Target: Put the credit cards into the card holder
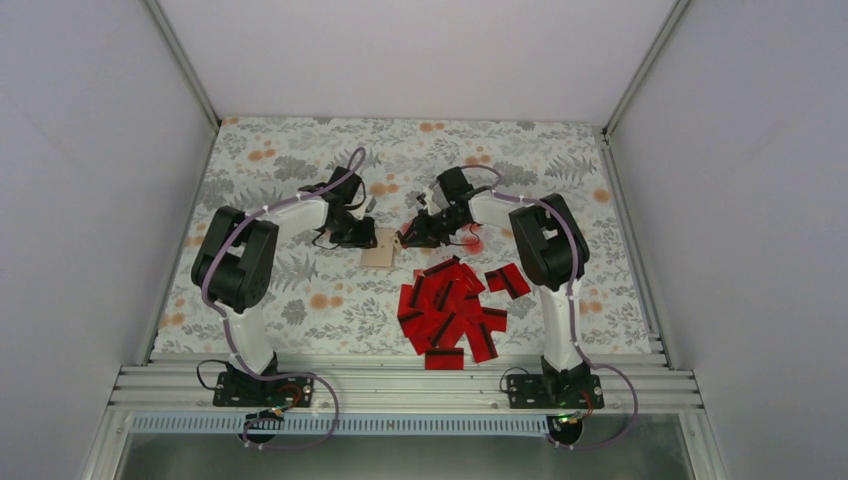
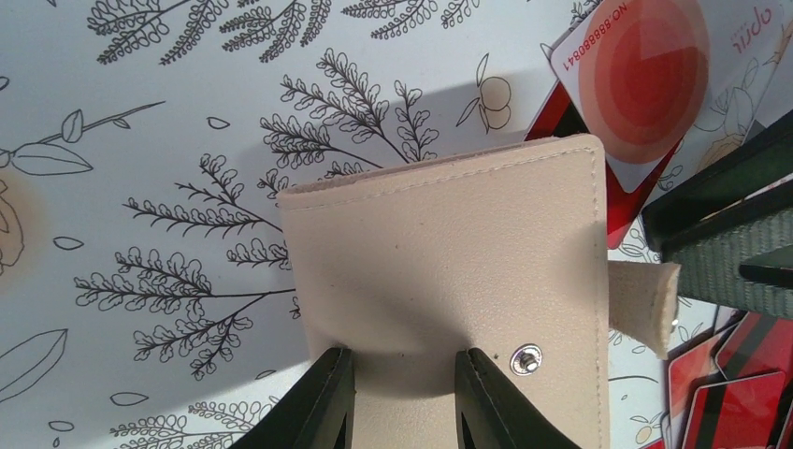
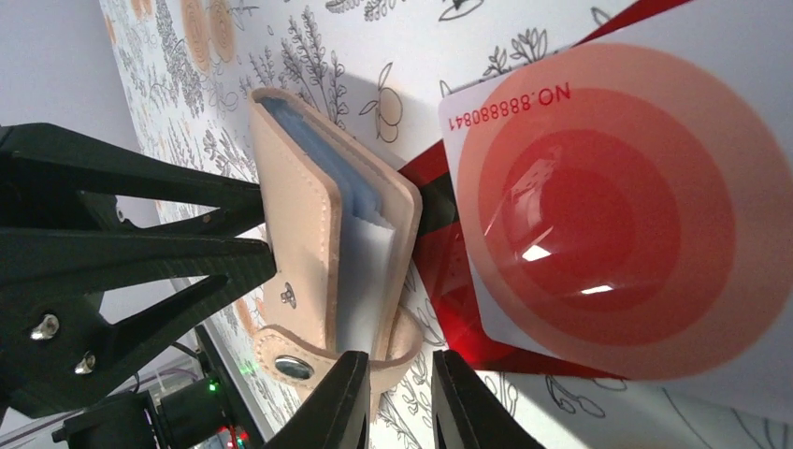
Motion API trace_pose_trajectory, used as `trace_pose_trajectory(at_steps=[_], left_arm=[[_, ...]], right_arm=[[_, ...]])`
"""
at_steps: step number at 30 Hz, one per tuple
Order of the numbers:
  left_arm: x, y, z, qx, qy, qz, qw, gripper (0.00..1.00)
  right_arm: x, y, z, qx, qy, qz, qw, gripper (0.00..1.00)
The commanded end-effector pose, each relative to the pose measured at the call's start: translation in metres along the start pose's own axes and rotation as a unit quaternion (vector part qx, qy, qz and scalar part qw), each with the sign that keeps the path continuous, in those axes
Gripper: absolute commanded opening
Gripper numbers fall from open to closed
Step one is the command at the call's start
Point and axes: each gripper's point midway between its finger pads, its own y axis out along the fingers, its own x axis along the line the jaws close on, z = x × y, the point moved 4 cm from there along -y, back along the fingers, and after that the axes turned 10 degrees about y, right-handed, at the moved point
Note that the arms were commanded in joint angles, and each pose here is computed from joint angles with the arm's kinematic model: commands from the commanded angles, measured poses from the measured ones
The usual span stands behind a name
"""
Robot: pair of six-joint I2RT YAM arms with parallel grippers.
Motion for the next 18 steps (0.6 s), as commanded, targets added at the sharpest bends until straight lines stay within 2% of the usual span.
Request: trace_pose_trajectory(at_steps=[1,18], left_arm=[[0.003,0.018,0.013,0.034,0.002,-0.013,0.999,0.28],[0.004,0.023,0.014,0.044,0.003,-0.026,0.999,0.28]], right_arm=[[0.0,0.009,0.002,0.012,0.003,-0.019,1.0,0.18],[0.014,0.024,0.012,0.031,-0.01,-0.041,0.999,0.18]])
